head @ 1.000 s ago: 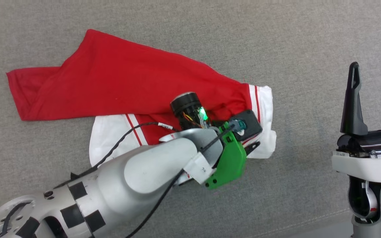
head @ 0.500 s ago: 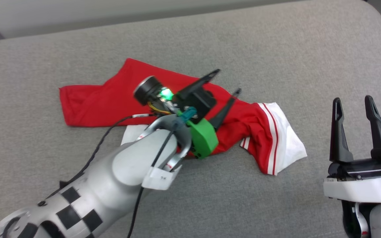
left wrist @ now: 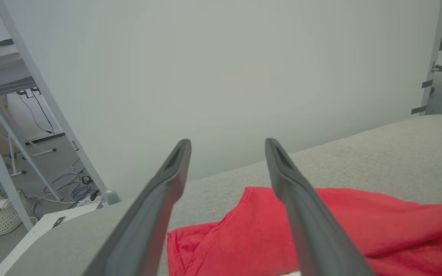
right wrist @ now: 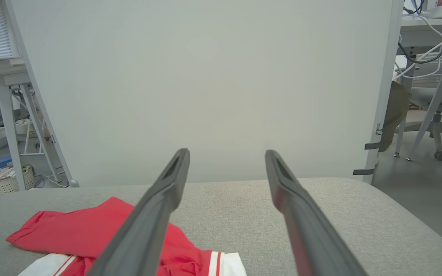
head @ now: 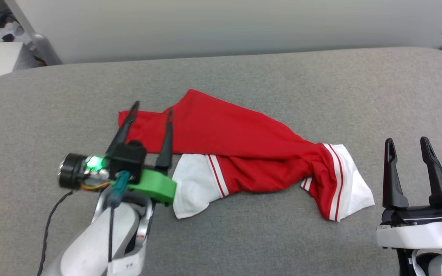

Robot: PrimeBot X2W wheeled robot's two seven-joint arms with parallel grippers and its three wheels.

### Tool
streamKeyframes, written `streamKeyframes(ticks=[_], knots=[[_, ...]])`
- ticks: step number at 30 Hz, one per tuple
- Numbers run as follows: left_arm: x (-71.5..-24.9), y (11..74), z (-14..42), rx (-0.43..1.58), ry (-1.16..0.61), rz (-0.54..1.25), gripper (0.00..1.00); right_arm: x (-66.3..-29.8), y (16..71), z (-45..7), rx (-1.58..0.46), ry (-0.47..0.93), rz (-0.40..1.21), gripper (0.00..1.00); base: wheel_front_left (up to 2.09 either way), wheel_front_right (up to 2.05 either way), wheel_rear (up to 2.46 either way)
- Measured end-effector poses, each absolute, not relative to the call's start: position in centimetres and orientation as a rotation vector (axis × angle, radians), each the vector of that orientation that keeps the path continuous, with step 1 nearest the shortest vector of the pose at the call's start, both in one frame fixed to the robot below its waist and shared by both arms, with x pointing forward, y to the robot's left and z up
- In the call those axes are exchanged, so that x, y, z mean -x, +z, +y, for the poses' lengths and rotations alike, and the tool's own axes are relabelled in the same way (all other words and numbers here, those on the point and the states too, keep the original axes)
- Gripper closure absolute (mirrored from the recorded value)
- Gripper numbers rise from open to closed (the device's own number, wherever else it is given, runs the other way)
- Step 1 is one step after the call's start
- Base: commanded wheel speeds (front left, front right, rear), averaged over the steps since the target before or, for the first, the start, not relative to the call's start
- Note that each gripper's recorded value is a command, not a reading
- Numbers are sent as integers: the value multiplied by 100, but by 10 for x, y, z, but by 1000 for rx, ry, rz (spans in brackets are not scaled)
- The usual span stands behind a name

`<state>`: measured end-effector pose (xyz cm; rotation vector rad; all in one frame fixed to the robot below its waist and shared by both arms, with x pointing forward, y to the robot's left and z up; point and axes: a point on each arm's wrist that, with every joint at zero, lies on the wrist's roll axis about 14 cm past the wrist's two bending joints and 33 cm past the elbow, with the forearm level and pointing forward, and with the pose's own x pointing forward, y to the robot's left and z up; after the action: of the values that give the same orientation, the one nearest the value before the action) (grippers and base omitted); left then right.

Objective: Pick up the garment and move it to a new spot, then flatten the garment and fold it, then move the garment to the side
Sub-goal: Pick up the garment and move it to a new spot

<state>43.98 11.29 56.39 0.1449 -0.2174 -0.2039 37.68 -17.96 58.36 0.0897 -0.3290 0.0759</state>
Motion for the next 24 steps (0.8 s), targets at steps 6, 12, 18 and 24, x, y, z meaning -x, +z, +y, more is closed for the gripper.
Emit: streamKeyframes(ticks=[6, 12, 18, 24], knots=[[-407, 566, 165, -146, -28, -234, 0, -373, 585, -171, -97, 101, -330, 0, 0, 0, 0], [-375, 555, 191, -126, 73, -209, 0, -367, 582, -166, -101, 118, -319, 0, 0, 0, 0], [-353, 542, 198, -117, 106, -180, 0, -364, 577, -160, -105, 134, -302, 0, 0, 0, 0], [-345, 539, 196, -112, 97, -175, 0, -361, 569, -156, -108, 146, -277, 0, 0, 0, 0]])
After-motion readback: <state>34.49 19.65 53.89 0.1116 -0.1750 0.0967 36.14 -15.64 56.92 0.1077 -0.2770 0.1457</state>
